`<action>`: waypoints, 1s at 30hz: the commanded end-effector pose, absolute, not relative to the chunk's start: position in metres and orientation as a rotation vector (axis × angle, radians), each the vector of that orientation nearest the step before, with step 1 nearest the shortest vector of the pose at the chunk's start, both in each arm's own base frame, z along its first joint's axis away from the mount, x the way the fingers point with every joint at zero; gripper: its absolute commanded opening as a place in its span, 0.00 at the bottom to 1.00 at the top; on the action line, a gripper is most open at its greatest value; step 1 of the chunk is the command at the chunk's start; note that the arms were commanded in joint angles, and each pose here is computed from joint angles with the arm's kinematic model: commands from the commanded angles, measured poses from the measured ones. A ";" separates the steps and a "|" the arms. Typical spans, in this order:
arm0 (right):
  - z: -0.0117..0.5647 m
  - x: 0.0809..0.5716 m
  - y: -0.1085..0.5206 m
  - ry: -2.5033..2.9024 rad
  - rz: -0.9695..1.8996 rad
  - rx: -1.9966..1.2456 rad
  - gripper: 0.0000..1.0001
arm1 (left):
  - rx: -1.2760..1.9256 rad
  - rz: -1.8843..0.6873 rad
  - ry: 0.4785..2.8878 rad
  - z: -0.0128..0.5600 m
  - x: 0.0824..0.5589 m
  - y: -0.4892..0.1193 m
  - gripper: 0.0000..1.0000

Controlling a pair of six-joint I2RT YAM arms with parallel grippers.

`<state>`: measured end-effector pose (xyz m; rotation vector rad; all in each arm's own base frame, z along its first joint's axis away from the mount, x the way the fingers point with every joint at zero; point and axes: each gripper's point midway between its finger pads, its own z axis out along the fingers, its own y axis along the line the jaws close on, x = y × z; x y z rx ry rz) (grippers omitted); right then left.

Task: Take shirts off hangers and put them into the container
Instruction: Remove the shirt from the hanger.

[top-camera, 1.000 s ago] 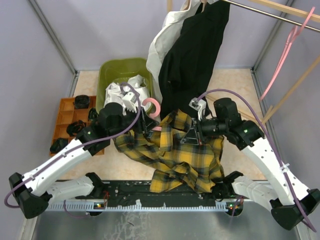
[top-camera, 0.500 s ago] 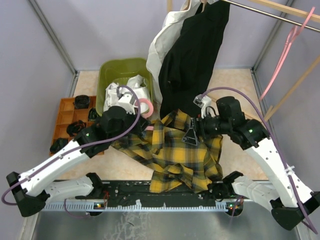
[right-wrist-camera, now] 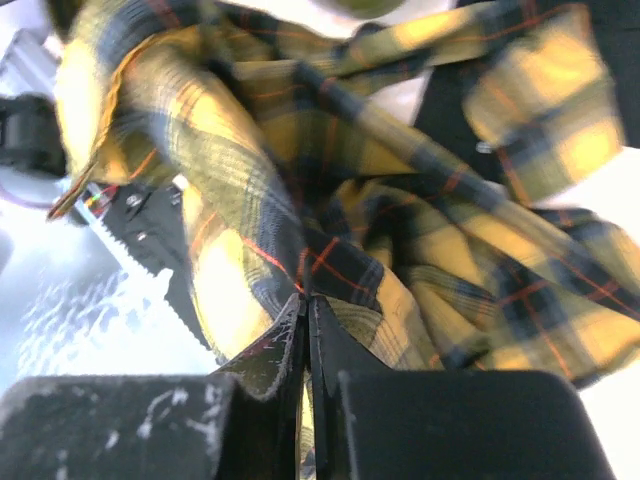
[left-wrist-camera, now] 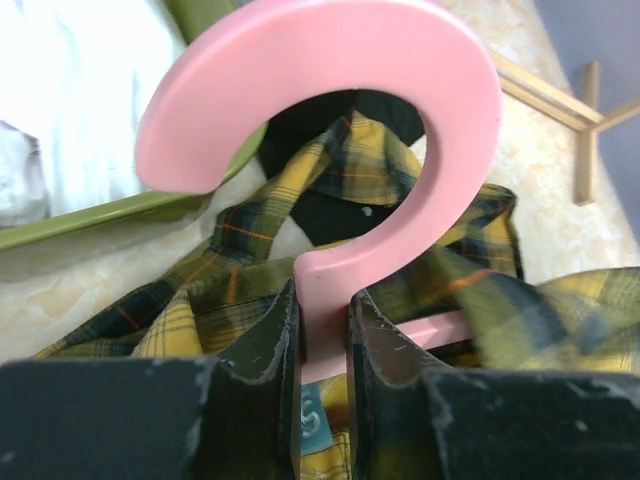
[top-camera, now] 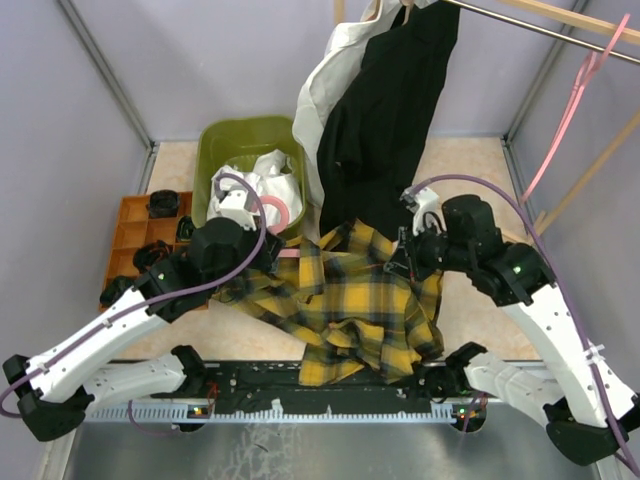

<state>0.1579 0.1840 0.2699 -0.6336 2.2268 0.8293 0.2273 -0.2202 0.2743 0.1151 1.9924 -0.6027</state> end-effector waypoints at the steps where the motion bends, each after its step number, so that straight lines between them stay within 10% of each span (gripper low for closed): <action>1: 0.304 0.186 0.149 2.091 0.580 -0.447 0.00 | 0.066 -0.450 1.992 0.275 0.231 -0.190 0.00; 12: 0.245 0.198 0.116 2.275 0.310 -0.368 0.00 | -0.069 -0.454 1.905 0.297 0.224 -0.159 0.00; 22: 0.338 0.193 0.170 1.977 0.716 -0.424 0.52 | 0.029 -0.516 1.915 0.298 0.223 -0.180 0.00; 30: 0.347 0.188 0.221 1.909 0.859 -0.532 0.65 | 0.089 -0.548 1.944 0.292 0.224 -0.196 0.00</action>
